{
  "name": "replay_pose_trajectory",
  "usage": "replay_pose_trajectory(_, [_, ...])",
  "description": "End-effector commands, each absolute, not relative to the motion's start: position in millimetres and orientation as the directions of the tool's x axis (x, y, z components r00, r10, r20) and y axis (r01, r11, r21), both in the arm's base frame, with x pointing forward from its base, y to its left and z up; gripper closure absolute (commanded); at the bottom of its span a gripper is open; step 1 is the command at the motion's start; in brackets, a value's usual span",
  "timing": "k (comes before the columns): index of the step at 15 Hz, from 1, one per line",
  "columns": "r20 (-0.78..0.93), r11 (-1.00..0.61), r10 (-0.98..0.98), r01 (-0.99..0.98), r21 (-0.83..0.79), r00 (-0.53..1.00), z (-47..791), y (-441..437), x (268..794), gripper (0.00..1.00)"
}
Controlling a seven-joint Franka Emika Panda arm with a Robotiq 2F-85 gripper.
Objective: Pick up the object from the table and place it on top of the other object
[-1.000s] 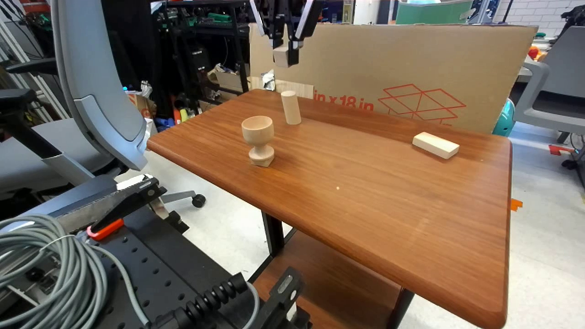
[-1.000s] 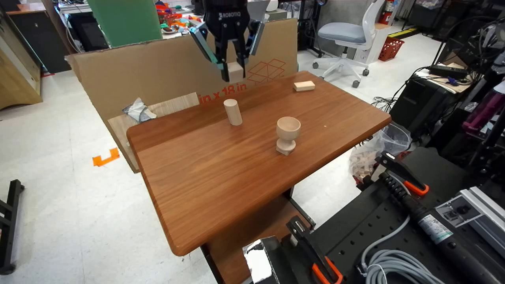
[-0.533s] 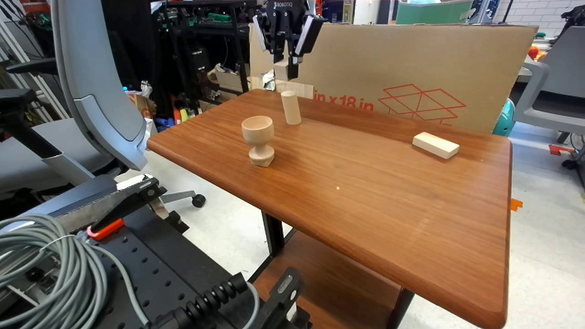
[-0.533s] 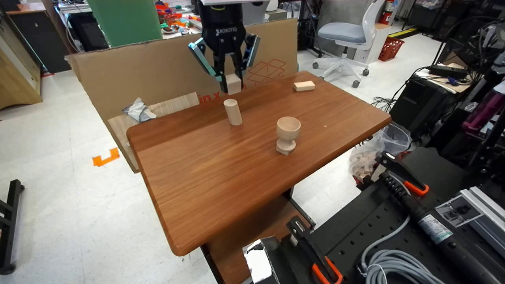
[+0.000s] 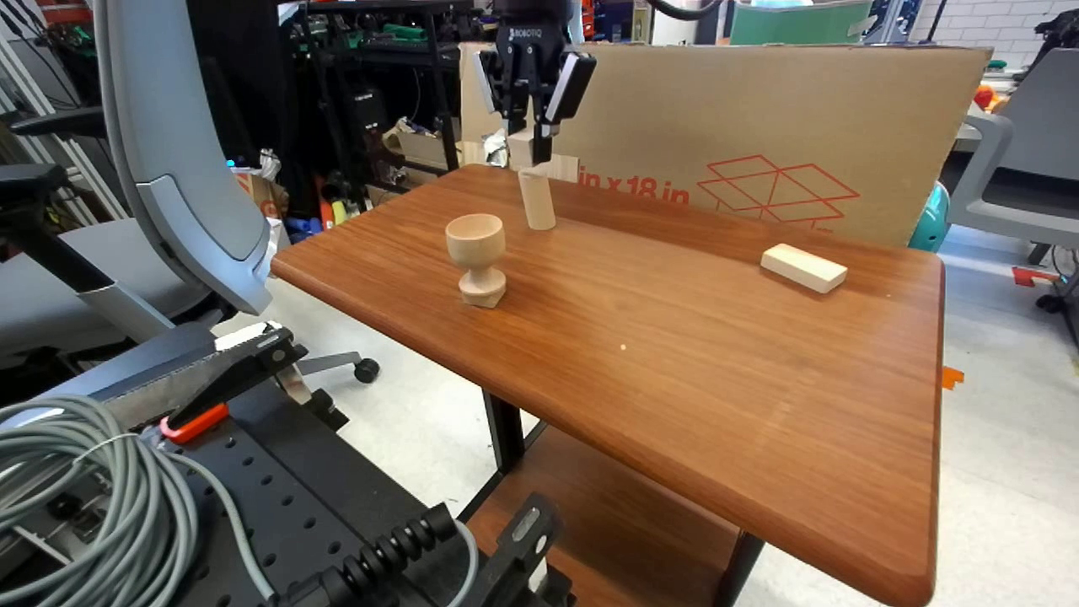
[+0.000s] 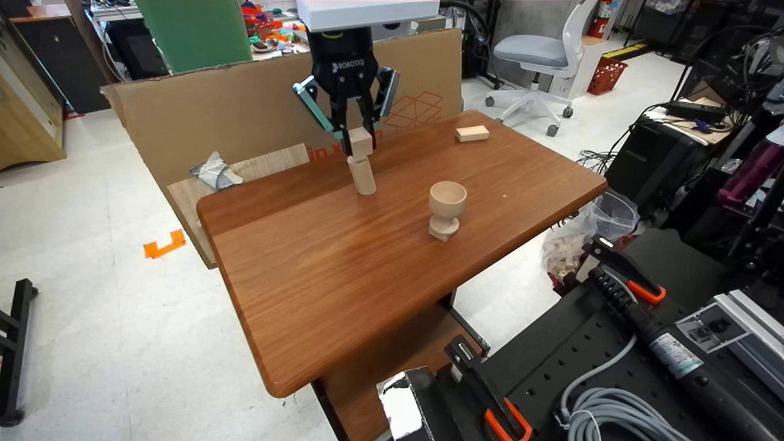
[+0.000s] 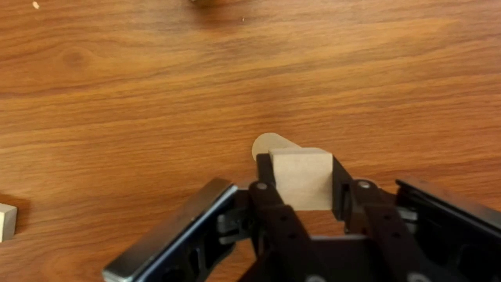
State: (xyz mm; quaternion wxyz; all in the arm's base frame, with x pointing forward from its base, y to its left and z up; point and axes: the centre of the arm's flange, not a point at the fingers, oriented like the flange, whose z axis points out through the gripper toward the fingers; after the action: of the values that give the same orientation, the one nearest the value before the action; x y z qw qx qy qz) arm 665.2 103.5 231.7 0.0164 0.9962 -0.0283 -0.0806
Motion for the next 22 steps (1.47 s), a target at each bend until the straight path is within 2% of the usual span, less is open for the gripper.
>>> replay_pose_trajectory(1, [-0.167,-0.994,-0.083,-0.070,0.078,0.983,228.4,108.2,677.2,0.91])
replay_pose_trajectory(3, [-0.170,-0.994,-0.089,-0.076,0.083,0.981,226.2,109.1,677.1,0.91])
replay_pose_trajectory(4, [-0.172,-0.993,-0.093,-0.080,0.081,0.981,225.6,109.7,676.9,0.41])
replay_pose_trajectory(5, [-0.172,-0.993,-0.096,-0.083,0.084,0.980,225.1,110.4,675.9,0.40])
replay_pose_trajectory(6, [-0.174,-0.993,-0.094,-0.080,0.087,0.980,225.4,111.1,673.1,0.34])
replay_pose_trajectory(10, [-0.160,-0.998,-0.038,-0.029,0.063,0.986,243.6,109.3,641.4,0.03])
replay_pose_trajectory(15, [-0.144,-0.998,-0.022,-0.013,0.064,0.989,299.5,82.7,580.2,0.00])
replay_pose_trajectory(18, [-0.118,-0.995,-0.079,-0.071,0.072,0.990,342.0,57.3,554.1,0.00])
replay_pose_trajectory(19, [-0.135,-0.997,-0.059,-0.052,0.058,0.989,309.1,78.9,592.8,0.00])
replay_pose_trajectory(22, [-0.117,-0.995,-0.084,-0.078,0.057,0.990,337.0,61.4,570.5,0.00])
